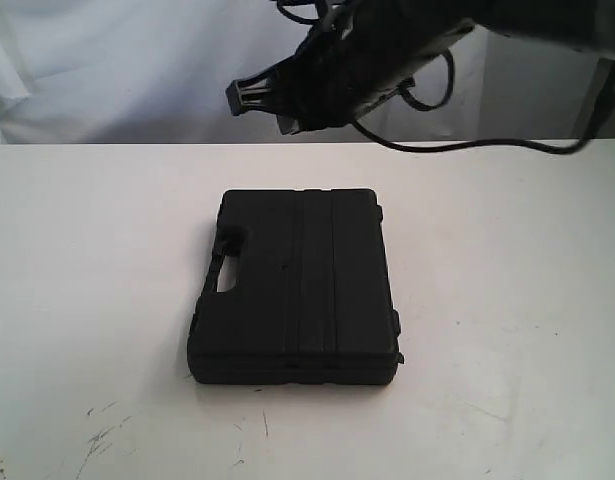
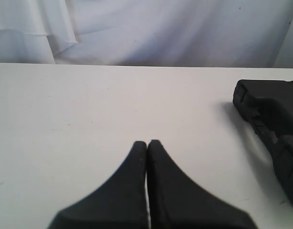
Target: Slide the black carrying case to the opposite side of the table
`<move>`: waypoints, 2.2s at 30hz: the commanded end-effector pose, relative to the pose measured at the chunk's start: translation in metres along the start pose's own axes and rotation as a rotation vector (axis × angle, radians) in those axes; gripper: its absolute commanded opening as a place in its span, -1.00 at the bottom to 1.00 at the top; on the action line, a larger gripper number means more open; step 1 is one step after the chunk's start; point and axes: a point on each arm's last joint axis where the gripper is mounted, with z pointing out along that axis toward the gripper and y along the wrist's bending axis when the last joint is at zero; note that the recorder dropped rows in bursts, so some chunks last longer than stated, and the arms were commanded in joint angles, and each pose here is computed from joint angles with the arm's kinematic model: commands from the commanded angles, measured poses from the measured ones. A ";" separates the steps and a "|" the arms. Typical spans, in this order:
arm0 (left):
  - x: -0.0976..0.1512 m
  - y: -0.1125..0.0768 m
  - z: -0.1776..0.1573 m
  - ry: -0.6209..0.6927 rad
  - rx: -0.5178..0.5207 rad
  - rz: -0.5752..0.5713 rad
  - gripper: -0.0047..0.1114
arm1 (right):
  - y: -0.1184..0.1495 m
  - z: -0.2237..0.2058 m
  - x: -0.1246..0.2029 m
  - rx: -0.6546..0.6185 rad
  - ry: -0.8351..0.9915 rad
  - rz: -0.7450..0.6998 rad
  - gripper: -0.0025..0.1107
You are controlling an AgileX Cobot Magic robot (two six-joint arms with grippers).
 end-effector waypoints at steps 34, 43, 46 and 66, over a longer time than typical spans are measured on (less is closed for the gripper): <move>0.001 0.000 0.000 -0.008 0.005 0.004 -0.92 | -0.020 -0.200 0.049 0.196 -0.195 -0.073 -0.96; 0.001 0.000 0.000 -0.008 0.005 0.004 -0.92 | -0.061 -0.222 0.092 0.322 -0.338 0.033 -0.96; 0.001 0.000 0.000 -0.008 0.005 0.004 -0.92 | -0.074 -0.229 0.118 0.385 -0.366 0.075 -0.96; 0.001 0.000 0.000 -0.008 0.005 0.004 -0.92 | -0.070 -0.260 0.264 0.650 -0.750 0.198 -0.96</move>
